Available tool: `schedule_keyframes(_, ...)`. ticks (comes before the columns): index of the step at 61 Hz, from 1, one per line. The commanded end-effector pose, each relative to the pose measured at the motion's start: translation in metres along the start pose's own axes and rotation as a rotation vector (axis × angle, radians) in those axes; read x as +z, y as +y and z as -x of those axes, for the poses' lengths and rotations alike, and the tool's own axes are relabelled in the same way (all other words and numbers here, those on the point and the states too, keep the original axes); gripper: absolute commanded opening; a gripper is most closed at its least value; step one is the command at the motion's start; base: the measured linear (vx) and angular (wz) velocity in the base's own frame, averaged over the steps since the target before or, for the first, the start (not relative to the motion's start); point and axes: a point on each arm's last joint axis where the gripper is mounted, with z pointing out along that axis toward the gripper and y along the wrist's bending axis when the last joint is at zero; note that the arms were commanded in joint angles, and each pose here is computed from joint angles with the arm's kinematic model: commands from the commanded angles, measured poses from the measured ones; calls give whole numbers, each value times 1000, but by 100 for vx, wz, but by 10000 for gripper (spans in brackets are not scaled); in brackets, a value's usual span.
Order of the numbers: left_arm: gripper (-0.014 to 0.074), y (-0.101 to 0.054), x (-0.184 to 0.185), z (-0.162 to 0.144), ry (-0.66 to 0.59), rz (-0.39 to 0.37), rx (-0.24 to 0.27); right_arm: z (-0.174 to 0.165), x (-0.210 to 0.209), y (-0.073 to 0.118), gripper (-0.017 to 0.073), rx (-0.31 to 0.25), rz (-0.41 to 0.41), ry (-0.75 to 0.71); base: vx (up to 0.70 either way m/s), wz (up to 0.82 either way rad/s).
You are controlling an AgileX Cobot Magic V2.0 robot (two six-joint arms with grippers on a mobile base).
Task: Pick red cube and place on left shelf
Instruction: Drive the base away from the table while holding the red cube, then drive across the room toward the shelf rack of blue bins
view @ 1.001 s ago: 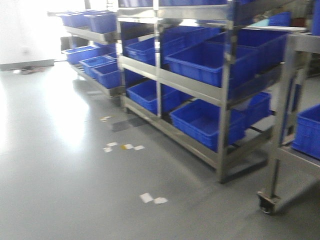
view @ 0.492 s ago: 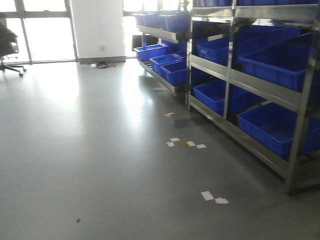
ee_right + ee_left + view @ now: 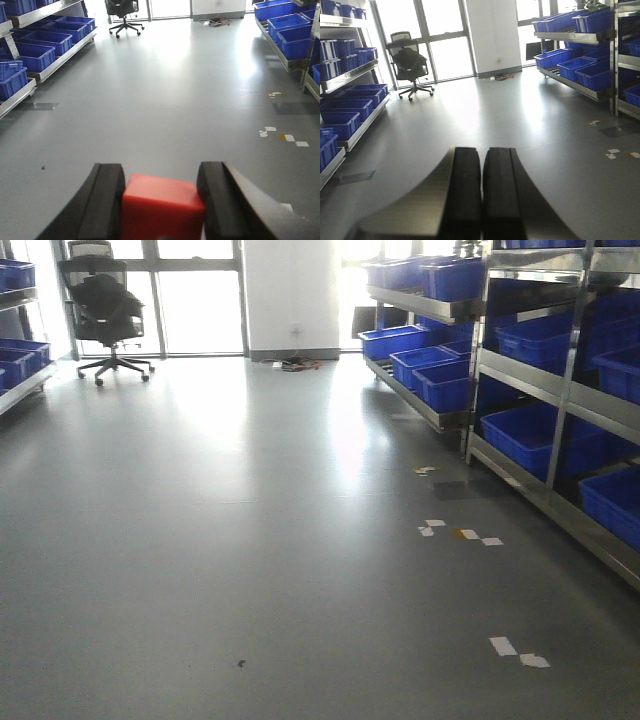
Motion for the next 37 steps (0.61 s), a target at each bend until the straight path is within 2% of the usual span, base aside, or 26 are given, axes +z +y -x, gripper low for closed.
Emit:
schedule_keyframes(1,106,0,1,0,-62,4,-5,17,-2,2,49,-8,14,-114,1,9)
schedule_keyframes(10,106,0,1,0,-62,4,-5,17,-2,2,49,-8,14,-114,6,37)
schedule_keyframes(37,106,0,1,0,-62,4,-5,17,-2,2,49,-8,14,-114,16,14)
